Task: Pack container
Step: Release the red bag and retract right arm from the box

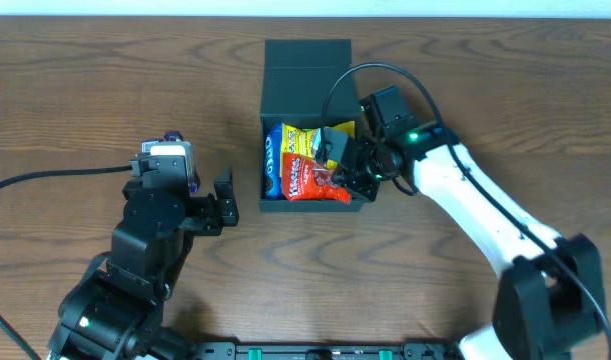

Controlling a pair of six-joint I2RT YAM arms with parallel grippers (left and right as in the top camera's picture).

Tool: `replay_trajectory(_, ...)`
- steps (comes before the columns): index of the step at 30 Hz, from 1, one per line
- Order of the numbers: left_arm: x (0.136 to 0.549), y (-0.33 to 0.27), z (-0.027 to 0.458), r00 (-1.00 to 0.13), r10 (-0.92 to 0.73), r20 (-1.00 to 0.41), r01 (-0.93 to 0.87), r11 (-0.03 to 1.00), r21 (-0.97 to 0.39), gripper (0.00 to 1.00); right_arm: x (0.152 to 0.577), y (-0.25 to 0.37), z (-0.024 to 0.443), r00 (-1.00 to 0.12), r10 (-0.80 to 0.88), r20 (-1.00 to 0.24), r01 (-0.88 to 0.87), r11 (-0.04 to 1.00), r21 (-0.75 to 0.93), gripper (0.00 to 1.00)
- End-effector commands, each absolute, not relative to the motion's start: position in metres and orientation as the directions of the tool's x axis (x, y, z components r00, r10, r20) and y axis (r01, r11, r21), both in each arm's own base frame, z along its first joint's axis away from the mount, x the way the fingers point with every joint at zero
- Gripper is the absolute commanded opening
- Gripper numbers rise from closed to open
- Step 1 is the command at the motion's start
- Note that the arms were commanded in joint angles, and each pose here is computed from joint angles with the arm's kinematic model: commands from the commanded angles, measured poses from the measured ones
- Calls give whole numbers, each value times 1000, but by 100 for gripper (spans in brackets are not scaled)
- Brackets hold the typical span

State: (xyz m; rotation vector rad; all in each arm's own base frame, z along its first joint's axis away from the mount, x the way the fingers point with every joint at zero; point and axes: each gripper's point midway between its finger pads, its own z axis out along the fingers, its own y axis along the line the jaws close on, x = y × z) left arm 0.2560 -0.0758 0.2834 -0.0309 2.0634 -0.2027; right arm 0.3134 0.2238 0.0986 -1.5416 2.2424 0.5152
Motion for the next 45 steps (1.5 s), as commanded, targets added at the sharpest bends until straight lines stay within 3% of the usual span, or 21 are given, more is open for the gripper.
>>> replay_trajectory(1, 256, -71, 294, -456, -113, -883, 51, 987, -153, 95, 313, 221, 75, -366, -823, -434, -928, 354, 112, 2)
replay_trajectory(7, 256, -71, 294, -456, -113, -883, 51, 987, -153, 95, 317, 210, 39, -396, -853, -339, -918, 381, 114, 2)
replay_trajectory(19, 256, -71, 294, -456, -113, -883, 51, 987, -152, 95, 318, 212, 41, -393, -851, -348, -919, 379, 112, 1)
replay_trajectory(29, 259, -63, 291, -454, -107, -884, 1, 993, -120, 95, 291, 251, 143, -324, -698, -639, -946, 260, 195, 1)
replay_trajectory(39, 283, -69, 249, -577, -42, -815, -34, 999, -27, 95, 283, 216, 243, -237, -593, -770, -930, 368, 3, 2)
replay_trajectory(45, 299, -43, 230, -614, -63, -787, -154, 987, 41, 95, 282, 164, 254, -348, -547, -761, -866, 498, 39, 1)
